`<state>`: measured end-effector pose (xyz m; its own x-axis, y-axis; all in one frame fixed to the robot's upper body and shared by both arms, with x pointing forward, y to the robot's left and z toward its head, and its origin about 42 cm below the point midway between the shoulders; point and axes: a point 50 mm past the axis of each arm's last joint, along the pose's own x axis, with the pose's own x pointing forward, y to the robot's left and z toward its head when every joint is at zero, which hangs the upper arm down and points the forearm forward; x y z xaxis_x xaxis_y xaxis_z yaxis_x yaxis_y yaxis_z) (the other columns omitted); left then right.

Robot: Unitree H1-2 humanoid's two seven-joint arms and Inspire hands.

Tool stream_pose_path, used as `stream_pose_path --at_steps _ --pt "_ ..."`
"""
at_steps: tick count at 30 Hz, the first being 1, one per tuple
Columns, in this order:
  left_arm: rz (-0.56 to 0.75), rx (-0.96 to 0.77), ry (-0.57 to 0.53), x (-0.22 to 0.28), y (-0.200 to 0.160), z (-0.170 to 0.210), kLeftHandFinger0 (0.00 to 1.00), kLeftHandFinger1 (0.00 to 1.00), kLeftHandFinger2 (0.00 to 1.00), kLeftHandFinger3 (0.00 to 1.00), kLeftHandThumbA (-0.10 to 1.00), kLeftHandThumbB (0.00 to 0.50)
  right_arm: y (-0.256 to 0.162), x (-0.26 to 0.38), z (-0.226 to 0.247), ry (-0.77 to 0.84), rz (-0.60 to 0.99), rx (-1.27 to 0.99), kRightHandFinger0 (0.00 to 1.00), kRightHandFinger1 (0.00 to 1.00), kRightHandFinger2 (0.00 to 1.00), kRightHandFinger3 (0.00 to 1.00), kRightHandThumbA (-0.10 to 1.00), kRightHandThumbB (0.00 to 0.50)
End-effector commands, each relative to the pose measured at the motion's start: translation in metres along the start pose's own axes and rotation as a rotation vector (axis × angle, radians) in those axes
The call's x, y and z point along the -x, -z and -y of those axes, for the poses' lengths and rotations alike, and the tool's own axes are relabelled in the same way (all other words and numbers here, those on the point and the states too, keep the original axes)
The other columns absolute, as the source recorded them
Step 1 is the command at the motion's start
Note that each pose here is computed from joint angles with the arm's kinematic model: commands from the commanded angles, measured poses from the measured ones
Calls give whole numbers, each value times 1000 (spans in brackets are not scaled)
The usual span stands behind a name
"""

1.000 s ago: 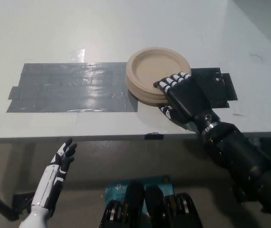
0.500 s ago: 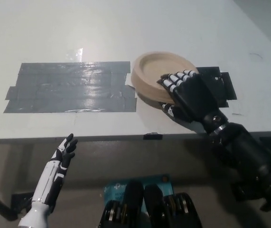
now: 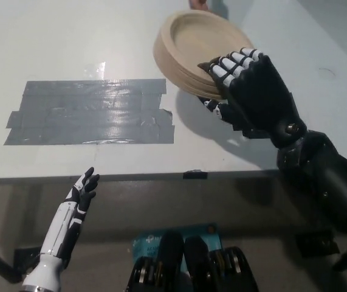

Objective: A stack of plates is kept in the middle of the desk close to the robot and the robot grabs the stack with its right hand, picks it up and hands it to a person.

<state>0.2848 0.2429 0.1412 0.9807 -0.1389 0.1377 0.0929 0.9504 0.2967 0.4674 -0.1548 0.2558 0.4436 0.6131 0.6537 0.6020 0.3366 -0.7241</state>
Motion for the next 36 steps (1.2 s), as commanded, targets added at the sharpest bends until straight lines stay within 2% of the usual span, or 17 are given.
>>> stream_pose_path --at_steps 1,4,5,7,9,17,20,24,27,28,29,30,31,32,33,34,36 --pt "26 -8 11 -1 -6 -5 1000 1000 1000 1000 1000 0 -2 -18 5 15 8 -36 0 31 514 179 -100 334" --pt "30 -13 10 -1 -7 -5 1000 1000 1000 1000 1000 12 -3 -19 -6 -13 1 -48 0 36 567 176 -100 342" --pt "30 -13 10 -2 -7 -5 1000 1000 1000 1000 1000 6 -4 -20 -10 -28 -2 -52 0 36 584 187 -100 325" --pt "30 -18 11 -3 -7 -5 1000 1000 1000 1000 1000 9 -4 -21 -20 -76 -21 -63 0 68 695 194 -100 297" --pt "36 -20 14 -3 -7 -5 1000 1000 1000 1000 1000 0 -5 -22 -30 -83 -28 -64 0 90 730 187 -100 319" --pt "19 -9 24 4 -6 -2 1000 1000 1000 1000 1000 0 -5 -33 -46 -144 -40 -51 0 103 760 229 -100 305" --pt "11 -4 25 7 -5 -1 1000 1000 1000 1000 1000 0 -2 -44 -45 -128 -42 -17 0 100 763 228 -100 273" --pt "8 -10 22 8 -4 -1 1000 1000 1000 1000 1000 3 0 -59 -40 -120 -34 7 0 46 574 219 -100 285" --pt "15 -19 22 8 -5 -1 1000 1000 1000 1000 1000 5 -1 -62 -40 -120 -27 39 0 101 656 206 -100 293" --pt "14 -21 21 8 -5 -1 1000 1000 1000 1000 1000 10 -1 -61 -40 -118 -24 44 0 140 686 258 -100 307" --pt "10 -24 19 8 -5 -1 1000 1000 1000 1000 1000 12 -2 -60 -40 -115 -25 42 3 191 668 374 -100 316" --pt "12 -23 21 7 -5 -2 1000 1000 1000 1000 1000 2 -1 -58 -41 -119 -32 28 138 374 812 476 14 328" --pt "13 -22 23 6 -6 -3 1000 1000 1000 1000 1000 0 -1 -57 -41 -128 -44 12 328 519 858 688 171 381" --pt "14 -21 23 6 -6 -3 1000 1000 1000 1000 1000 0 -1 -57 -41 -135 -53 -2 383 521 815 778 201 392" --pt "11 -20 25 6 -5 -3 1000 1000 1000 1000 1000 0 -1 -56 -41 -167 -78 -22 838 931 1000 1000 394 459" --pt "10 -20 24 5 -5 -3 1000 1000 1000 1000 1000 0 -1 -55 -40 -202 -98 -37 1000 1000 1000 1000 511 481" --pt "10 -20 23 5 -6 -3 1000 1000 1000 1000 1000 0 -1 -54 -39 -259 -129 -63 1000 1000 1000 1000 580 498"
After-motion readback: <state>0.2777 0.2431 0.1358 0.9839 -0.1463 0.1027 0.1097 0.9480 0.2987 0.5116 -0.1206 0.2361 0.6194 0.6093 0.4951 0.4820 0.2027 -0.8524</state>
